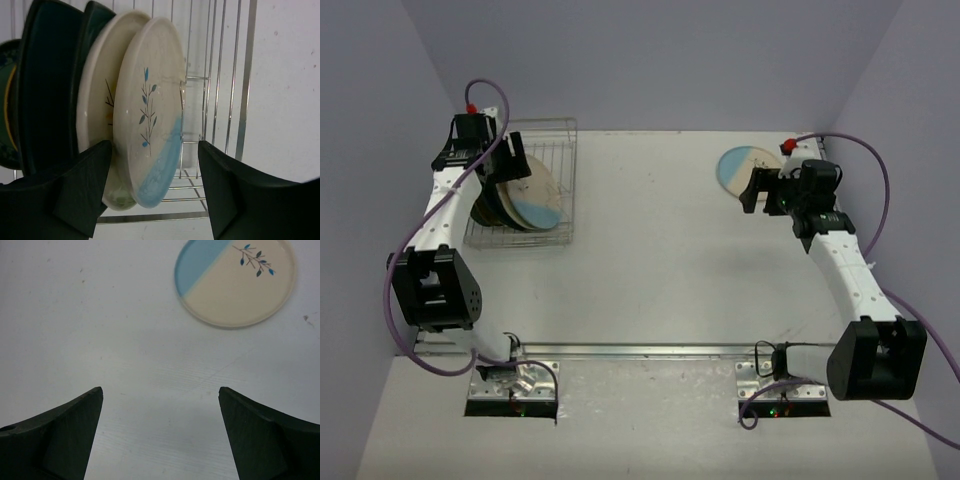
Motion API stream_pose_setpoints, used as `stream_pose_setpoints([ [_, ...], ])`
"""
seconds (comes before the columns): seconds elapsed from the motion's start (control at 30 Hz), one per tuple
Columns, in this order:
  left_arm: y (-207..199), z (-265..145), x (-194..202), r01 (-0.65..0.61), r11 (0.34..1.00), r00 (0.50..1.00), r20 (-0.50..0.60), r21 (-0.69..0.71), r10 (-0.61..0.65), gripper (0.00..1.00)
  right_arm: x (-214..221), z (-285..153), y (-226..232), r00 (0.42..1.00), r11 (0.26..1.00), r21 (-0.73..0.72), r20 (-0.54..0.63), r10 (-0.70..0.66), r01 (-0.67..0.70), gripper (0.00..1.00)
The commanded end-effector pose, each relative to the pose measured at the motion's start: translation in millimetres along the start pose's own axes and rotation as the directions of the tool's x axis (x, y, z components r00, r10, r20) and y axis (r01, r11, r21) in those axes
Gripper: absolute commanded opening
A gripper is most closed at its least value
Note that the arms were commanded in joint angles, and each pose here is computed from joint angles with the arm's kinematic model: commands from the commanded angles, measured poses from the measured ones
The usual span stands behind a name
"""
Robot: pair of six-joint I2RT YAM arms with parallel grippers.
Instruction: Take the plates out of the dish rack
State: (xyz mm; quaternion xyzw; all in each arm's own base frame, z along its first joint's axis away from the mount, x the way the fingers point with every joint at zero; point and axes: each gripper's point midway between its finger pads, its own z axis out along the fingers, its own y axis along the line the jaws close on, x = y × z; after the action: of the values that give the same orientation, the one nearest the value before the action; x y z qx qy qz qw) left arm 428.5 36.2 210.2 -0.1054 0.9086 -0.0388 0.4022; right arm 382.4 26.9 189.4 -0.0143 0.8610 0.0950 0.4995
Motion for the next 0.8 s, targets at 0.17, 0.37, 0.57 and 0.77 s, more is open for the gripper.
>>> stream_pose_setpoints([
  [0.17,5.6,27.4,5.3,0.015,0.999,0.997,-0.079,0.035,-0.012,0.65,16.3,-5.3,17.9,0.999,0.995,-0.098,-0.002,-0.038,0.037,0.98],
  [0.37,1.6,43.3,21.8,0.012,0.997,0.994,-0.106,0.078,-0.004,0.48,16.3,-3.8,23.9,1.0,0.991,-0.133,0.0,-0.029,0.028,0.98],
  [0.57,-7.8,46.0,29.2,0.016,0.99,0.993,-0.12,0.139,0.0,0.36,25.8,-1.5,35.3,0.999,0.98,-0.197,-0.037,0.006,-0.014,0.98],
  [0.77,-9.2,48.9,36.3,0.019,0.988,0.989,-0.146,0.153,0.004,0.08,28.9,-0.9,44.8,0.997,0.968,-0.246,-0.063,0.04,-0.055,0.98],
])
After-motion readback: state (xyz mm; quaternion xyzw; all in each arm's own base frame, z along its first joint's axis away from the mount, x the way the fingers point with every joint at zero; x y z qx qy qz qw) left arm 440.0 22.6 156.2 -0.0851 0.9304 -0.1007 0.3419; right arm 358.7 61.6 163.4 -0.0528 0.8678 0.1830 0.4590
